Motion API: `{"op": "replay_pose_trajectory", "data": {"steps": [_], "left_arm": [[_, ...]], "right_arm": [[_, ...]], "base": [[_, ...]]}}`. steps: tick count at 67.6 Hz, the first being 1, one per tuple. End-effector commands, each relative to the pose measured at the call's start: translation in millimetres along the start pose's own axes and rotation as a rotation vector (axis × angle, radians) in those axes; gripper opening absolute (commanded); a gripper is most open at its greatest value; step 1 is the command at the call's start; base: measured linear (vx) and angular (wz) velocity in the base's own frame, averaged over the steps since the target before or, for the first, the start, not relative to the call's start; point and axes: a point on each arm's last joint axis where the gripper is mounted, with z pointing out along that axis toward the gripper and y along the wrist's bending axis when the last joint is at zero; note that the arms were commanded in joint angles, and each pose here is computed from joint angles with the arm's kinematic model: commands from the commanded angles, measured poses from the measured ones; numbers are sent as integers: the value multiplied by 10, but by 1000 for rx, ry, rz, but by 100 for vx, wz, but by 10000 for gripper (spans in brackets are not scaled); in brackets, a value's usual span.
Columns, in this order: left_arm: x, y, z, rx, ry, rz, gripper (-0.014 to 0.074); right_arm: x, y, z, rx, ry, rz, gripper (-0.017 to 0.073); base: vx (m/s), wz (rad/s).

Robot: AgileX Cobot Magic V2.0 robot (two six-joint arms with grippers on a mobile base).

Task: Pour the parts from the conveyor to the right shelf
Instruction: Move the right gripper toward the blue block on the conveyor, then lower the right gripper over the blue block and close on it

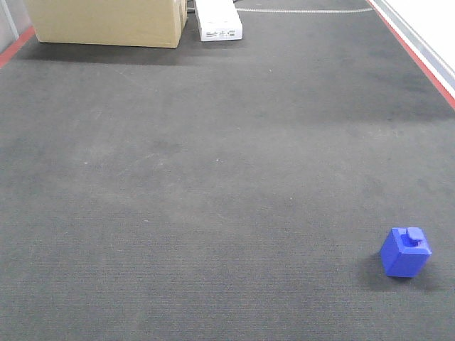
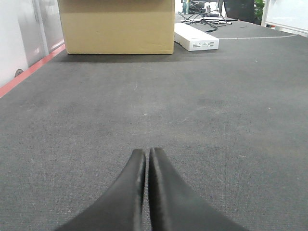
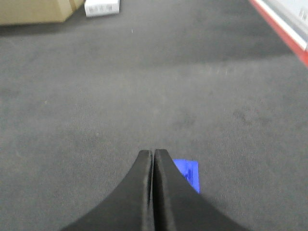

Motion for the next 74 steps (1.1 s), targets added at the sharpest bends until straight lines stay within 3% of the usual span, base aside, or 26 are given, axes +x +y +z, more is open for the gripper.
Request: {"op": "replay_pose_trajectory", "data": {"steps": [1,15,33,43,51,74], "left_arm": [[-130,-5,-20,8,-94,-7,-6],[-130,-5,-20,8,-94,-7,-6],[-130,-5,-20,8,-94,-7,-6],[-130,-5,-20,8,-94,-7,-6],[-130,-5,-20,8,-94,-7,-6],[-130,-5,-20,8,-94,-7,-6]], "right_arm": [[-175,1,-15,6,-85,-3,-6],[-307,12,43,9,26,-21,94],[-544,8,254,28,245,-56,407],[-666,12,389,29,327,-53,524],[-739,4,542,37,407,-62,562],[-797,-28,1188,59,725,-39,562]], "base": [[0,0],[0,0],[0,0],[0,0],[0,0],[0,0]]}}
